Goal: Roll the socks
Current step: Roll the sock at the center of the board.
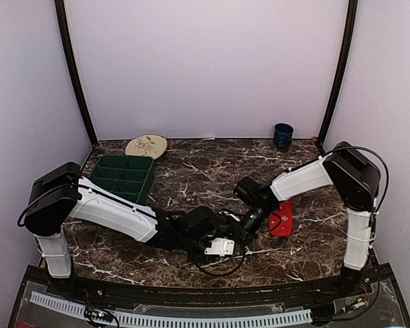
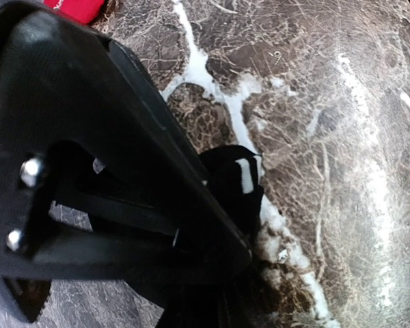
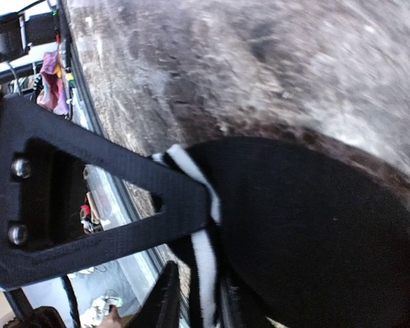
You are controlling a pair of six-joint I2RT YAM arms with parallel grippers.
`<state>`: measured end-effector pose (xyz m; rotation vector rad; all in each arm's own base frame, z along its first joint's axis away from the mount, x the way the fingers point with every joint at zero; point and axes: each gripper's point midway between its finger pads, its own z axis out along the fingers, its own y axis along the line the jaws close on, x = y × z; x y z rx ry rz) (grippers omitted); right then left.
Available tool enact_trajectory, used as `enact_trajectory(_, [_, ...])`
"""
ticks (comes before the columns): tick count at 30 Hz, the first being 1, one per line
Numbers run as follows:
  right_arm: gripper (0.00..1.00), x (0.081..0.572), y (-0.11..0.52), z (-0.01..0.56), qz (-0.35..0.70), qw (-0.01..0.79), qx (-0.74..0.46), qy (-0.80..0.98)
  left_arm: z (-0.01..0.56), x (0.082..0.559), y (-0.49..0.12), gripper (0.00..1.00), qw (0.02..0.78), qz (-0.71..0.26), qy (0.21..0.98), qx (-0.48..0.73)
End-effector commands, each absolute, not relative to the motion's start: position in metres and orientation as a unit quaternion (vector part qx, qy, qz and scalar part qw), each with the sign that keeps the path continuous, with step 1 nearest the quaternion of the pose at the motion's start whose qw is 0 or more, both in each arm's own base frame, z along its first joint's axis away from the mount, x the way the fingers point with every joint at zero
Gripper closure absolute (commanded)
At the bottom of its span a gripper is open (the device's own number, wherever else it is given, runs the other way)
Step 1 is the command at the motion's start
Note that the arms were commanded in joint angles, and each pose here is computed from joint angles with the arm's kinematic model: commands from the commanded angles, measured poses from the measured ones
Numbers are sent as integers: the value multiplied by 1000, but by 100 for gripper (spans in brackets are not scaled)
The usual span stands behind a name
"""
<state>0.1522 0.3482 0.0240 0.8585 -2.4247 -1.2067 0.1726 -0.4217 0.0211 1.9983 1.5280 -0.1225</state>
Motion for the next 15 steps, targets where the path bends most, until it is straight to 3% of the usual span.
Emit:
enact_trajectory(1, [76,154,335,13,-381,144,299,-863,-13,150,-397,86,213,-54,594,774])
enact_trajectory(15, [65,166,323,21,-378,110,284,-874,-22,135,-387,87,138,-81,621,767])
